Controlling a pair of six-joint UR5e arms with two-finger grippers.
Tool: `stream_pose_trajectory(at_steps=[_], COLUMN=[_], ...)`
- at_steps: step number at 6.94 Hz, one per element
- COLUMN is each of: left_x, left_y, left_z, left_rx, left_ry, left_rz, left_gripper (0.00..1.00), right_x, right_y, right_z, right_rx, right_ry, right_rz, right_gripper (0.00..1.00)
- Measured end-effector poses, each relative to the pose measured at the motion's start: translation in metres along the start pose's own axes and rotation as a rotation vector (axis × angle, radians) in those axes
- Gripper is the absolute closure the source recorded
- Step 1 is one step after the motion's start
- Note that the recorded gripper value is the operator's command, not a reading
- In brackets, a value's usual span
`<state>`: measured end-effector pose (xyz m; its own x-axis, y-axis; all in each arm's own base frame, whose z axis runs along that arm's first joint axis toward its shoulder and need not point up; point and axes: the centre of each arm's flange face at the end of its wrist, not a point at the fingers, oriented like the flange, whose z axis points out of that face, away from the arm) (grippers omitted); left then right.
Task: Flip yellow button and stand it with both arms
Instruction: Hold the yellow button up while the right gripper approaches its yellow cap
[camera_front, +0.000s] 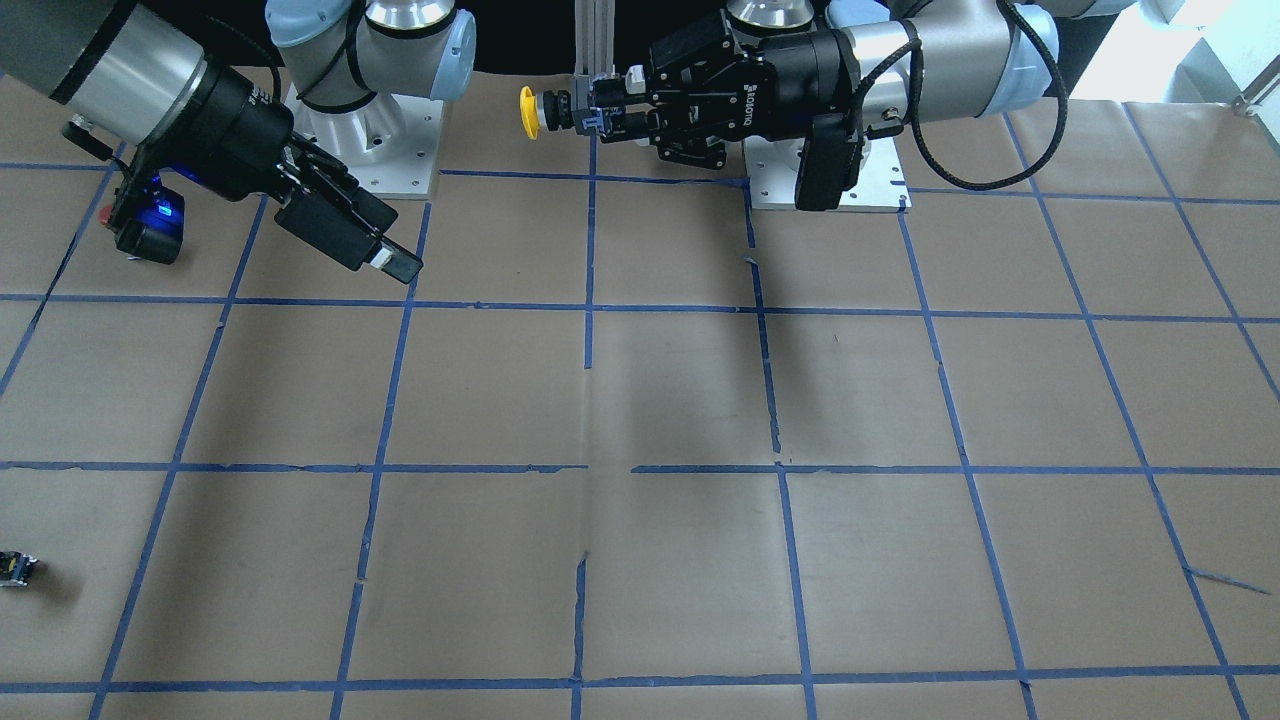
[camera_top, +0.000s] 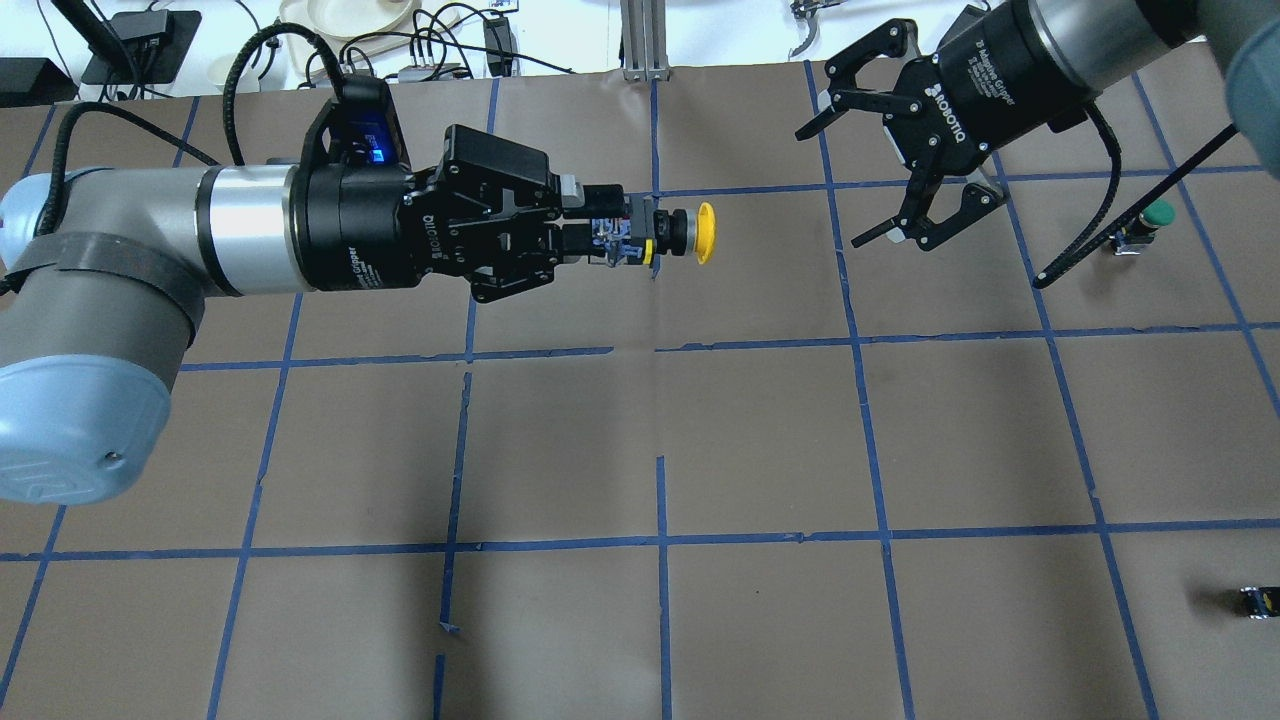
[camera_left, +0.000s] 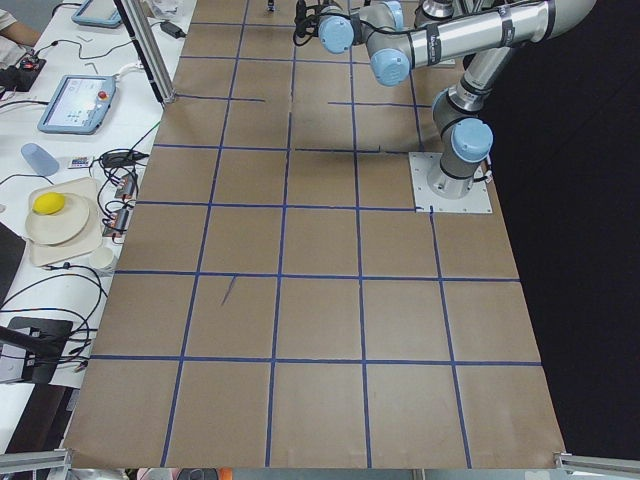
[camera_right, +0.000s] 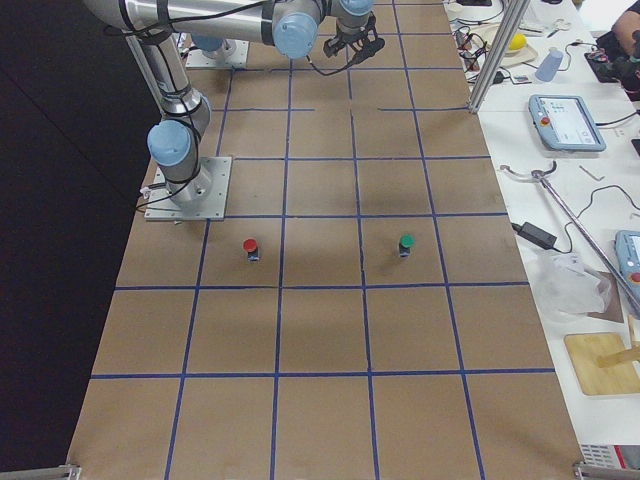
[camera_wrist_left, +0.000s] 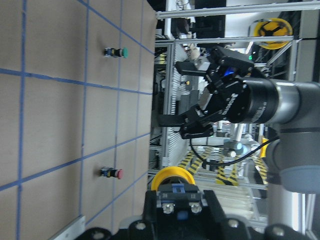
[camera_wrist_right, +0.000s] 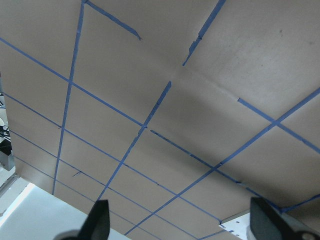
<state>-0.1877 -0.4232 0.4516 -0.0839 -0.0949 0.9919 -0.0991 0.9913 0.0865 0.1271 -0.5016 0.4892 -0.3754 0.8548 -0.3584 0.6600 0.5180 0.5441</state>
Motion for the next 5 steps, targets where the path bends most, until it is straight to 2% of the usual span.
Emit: stream_pose_trajectory(at_steps=[1,2,5], left_x=[0.003,0.004,0.004], left_y=[-0.002,-0.004,-0.009], left_z=[0.000,-0.001,-0.003], left_rx=[0.005,0.009,0.016], left_ry=[0.046,0.064,0.072], left_rz=[-0.009,-0.006,0.007], left_gripper=[0.89,0.90,0.90], right_x=[-0.001,-0.002,0.001], right_y=[0.010,0.022,0.068], right_z=[-0.004,-0.009,-0.019], right_rx=[-0.042,-0.077,-0.167], right_ry=[-0.037,-0.070,-0.135], right_rz=[0.059,0.099,0.190], right_gripper=[0.01,0.01,0.01])
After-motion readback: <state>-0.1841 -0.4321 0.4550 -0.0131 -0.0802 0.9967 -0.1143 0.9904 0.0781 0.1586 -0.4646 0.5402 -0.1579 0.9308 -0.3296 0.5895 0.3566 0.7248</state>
